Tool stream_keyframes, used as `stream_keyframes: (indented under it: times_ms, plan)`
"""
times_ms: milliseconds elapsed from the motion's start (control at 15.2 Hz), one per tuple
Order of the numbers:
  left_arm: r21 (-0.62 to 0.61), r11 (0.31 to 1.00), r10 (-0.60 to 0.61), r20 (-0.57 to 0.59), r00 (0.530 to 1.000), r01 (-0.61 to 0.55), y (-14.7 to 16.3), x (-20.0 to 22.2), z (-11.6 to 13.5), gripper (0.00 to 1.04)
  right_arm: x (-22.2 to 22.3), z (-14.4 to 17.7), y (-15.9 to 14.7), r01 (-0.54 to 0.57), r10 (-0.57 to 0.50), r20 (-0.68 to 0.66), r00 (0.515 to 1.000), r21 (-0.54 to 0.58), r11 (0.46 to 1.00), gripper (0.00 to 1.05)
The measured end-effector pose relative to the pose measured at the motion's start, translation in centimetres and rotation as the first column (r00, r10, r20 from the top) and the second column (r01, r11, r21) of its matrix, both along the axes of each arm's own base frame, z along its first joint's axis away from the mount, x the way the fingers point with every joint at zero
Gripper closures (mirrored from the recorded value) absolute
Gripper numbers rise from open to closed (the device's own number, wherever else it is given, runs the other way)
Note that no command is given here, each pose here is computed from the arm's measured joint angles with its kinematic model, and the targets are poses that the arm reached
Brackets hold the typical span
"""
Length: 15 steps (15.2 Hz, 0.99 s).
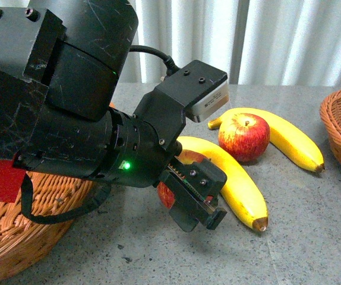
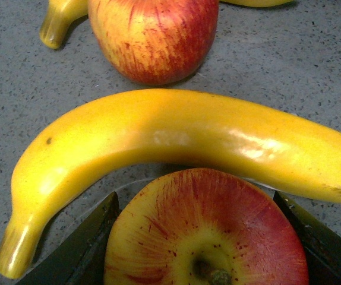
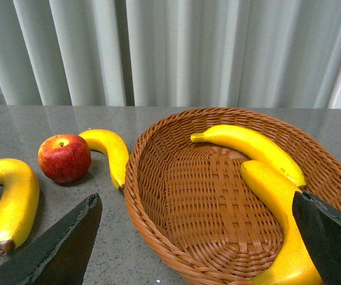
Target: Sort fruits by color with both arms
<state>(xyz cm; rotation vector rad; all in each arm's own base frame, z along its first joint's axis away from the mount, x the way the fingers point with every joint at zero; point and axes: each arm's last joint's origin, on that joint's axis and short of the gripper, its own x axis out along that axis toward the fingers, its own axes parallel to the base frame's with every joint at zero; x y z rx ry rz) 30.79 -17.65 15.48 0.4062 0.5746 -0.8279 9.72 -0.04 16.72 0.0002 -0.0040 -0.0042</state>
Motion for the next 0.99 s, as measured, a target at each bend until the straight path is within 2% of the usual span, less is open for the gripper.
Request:
stream_keyframes:
  times_ms: [132, 330, 462, 594, 726, 858, 990]
  plan:
    - [-0.005, 1.0, -0.003, 0.007, 1.0, 0.003, -0.1, -0.3, 0.7, 0.36, 0.0, 0.0, 0.0, 0.0, 0.0, 0.0, 1.0, 0.0, 1.0, 0.07]
    - [-0.062, 0.997, 0.05, 0.124, 0.991, -0.043, 0.2, -0.4, 5.3, 0.36, 0.0, 0.0, 0.0, 0.0, 0.0, 0.0, 1.0, 0.0, 1.0, 0.07]
    - [-0.127, 0.979, 0.188, 0.234, 0.954, -0.161, 1.9, -0.3, 9.5, 0.36, 0.0, 0.0, 0.0, 0.0, 0.0, 0.0, 1.0, 0.0, 1.0, 0.07]
    - [-0.189, 0.936, 0.342, 0.277, 0.898, -0.298, 4.7, -0.6, 11.8, 0.36, 0.0, 0.0, 0.0, 0.0, 0.0, 0.0, 1.0, 0.0, 1.0, 0.07]
    - [-0.238, 0.864, 0.497, 0.259, 0.828, -0.444, 8.6, -0.9, 12.3, 0.36, 0.0, 0.0, 0.0, 0.0, 0.0, 0.0, 1.0, 0.0, 1.0, 0.07]
    - [-0.255, 0.787, 0.61, 0.183, 0.771, -0.562, 12.1, -0.5, 10.6, 0.36, 0.0, 0.0, 0.0, 0.0, 0.0, 0.0, 1.0, 0.0, 1.0, 0.07]
    - [-0.263, 0.727, 0.675, 0.11, 0.729, -0.634, 14.3, -0.1, 8.5, 0.36, 0.0, 0.0, 0.0, 0.0, 0.0, 0.0, 1.0, 0.0, 1.0, 0.07]
